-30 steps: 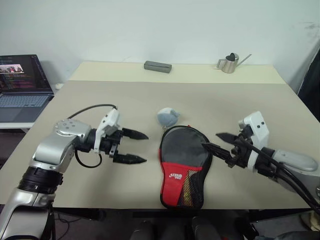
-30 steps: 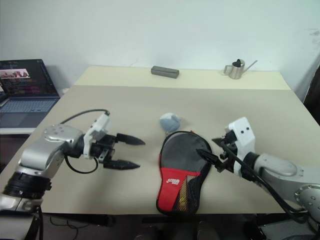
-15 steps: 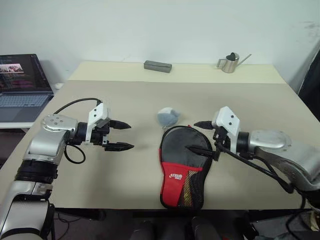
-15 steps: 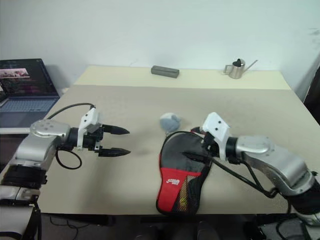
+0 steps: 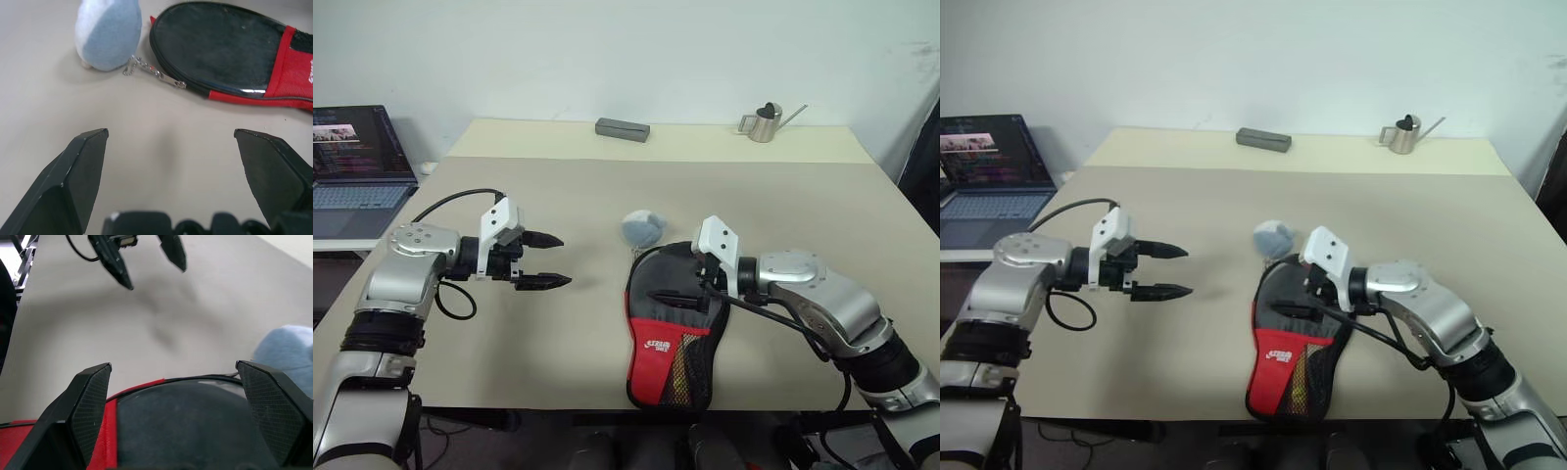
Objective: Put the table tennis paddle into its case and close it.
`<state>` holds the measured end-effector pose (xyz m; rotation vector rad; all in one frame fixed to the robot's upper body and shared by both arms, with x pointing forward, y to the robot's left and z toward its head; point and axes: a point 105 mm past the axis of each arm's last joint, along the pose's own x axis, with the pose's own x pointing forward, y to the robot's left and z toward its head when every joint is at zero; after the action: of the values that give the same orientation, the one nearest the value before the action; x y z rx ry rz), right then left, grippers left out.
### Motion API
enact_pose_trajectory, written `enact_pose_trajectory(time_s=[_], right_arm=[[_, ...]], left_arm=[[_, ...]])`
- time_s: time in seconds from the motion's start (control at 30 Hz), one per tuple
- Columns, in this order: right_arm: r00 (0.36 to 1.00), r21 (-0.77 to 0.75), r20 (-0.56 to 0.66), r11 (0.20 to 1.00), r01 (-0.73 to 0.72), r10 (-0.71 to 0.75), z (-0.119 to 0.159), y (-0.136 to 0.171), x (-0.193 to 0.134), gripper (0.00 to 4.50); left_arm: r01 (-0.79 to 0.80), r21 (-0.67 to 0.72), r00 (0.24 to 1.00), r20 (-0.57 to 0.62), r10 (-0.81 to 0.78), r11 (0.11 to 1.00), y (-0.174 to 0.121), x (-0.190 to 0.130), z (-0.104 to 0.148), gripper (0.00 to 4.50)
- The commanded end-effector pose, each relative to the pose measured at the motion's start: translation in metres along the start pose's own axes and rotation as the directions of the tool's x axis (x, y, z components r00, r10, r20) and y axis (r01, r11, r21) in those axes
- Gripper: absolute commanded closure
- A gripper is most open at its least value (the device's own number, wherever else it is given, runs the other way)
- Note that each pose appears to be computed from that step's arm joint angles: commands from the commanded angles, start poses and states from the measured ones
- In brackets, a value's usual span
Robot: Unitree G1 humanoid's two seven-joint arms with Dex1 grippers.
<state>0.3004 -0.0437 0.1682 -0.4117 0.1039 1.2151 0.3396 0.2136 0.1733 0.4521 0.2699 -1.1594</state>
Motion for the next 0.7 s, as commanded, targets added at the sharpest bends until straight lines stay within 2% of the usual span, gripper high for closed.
enact_pose_trajectory(time_s=[0.03, 0.23, 0.47, 0.7], right_arm=[[1.000, -0.039, -0.016, 0.999, 0.015, -0.015, 0.000, -0.002, 0.002, 0.04], [0.996, -0.036, -0.062, 0.998, 0.055, -0.057, -0.013, -0.009, 0.009, 0.04], [0.993, -0.028, -0.110, 0.999, 0.046, -0.049, -0.025, -0.008, 0.011, 0.04], [0.985, 0.022, -0.172, 0.999, 0.039, -0.035, -0.044, -0.006, 0.014, 0.04]], left_arm=[[-0.035, 0.049, 0.999, 0.038, 0.033, 0.998, 0.008, -0.004, 0.014, 0.00], [-0.046, 0.066, 0.997, 0.062, 0.042, 0.997, 0.016, 0.006, 0.020, 0.00], [-0.135, 0.122, 0.987, 0.097, 0.124, 0.983, 0.036, 0.025, 0.030, 0.00], [-0.217, 0.168, 0.974, 0.108, 0.201, 0.962, 0.054, 0.054, 0.038, 0.00]])
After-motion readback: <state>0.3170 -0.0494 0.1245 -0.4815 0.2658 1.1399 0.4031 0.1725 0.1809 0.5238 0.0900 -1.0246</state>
